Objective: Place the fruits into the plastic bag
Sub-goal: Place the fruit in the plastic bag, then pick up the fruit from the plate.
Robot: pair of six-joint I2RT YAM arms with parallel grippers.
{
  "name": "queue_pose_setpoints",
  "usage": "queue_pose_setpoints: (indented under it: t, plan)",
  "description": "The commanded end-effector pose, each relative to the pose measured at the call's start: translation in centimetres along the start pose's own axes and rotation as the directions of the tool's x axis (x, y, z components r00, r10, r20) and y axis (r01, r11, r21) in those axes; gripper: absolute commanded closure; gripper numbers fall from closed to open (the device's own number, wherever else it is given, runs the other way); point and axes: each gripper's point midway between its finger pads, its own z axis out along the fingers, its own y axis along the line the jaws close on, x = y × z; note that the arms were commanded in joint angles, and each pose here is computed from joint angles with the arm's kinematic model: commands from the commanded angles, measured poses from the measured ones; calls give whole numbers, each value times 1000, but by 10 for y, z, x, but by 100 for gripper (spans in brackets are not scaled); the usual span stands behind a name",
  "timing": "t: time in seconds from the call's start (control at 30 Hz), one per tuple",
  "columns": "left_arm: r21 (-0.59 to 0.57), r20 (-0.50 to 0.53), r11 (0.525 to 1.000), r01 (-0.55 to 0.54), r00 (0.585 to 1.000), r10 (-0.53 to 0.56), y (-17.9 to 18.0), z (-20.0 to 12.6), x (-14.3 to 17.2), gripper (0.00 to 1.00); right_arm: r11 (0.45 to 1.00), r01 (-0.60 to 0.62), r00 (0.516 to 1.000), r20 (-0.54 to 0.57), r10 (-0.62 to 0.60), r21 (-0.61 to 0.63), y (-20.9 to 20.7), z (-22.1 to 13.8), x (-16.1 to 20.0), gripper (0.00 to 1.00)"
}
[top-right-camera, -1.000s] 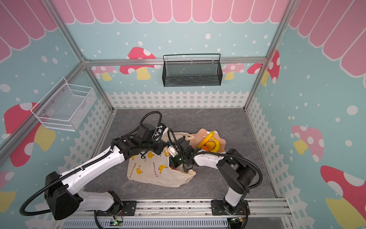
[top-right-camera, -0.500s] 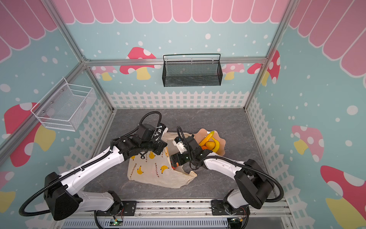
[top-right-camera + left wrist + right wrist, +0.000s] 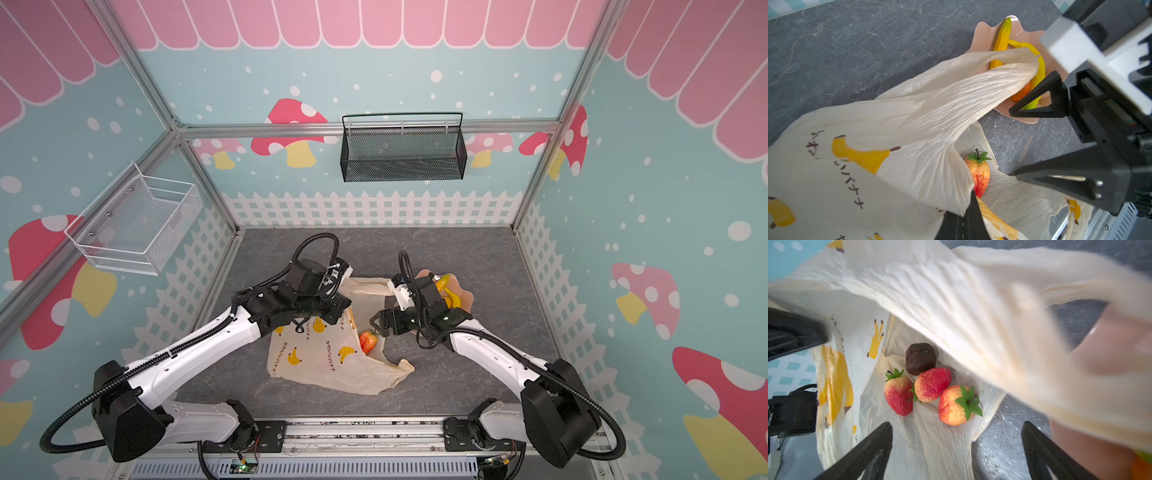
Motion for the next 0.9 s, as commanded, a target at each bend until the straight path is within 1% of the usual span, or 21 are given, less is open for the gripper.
queue_pose_setpoints:
  t: [0.0, 0.17, 0.4, 0.53, 0.67, 0.73, 0.87]
  plan:
    - [0, 20, 1000, 4, 1000, -4, 0, -3, -3, 100, 999, -16, 1000, -12, 17, 49, -14, -16, 3, 3]
    - [1, 22, 1000, 3, 1000, -3, 0, -3, -4, 100, 995, -42, 999, -12, 43, 90, -29, -28, 5, 4]
    - [3, 25, 1000, 5, 1000, -5, 0, -4, -4, 100, 989, -85, 996, -3, 86, 118, -39, -34, 6, 5]
    - [4, 26, 1000, 2, 1000, -2, -1, -4, -4, 100, 975, -131, 991, -5, 134, 181, -54, -39, 7, 6]
    - [6, 27, 1000, 2, 1000, -3, -1, -5, -4, 100, 943, -183, 981, -12, 194, 280, -76, -46, 9, 9]
    - [8, 28, 1000, 3, 1000, -3, -2, -5, -4, 100, 925, -191, 978, -15, 207, 328, -86, -49, 9, 11]
    - [5, 26, 1000, 0, 1000, 0, -1, -6, -4, 100, 907, -177, 978, -34, 205, 382, -99, -48, 7, 16]
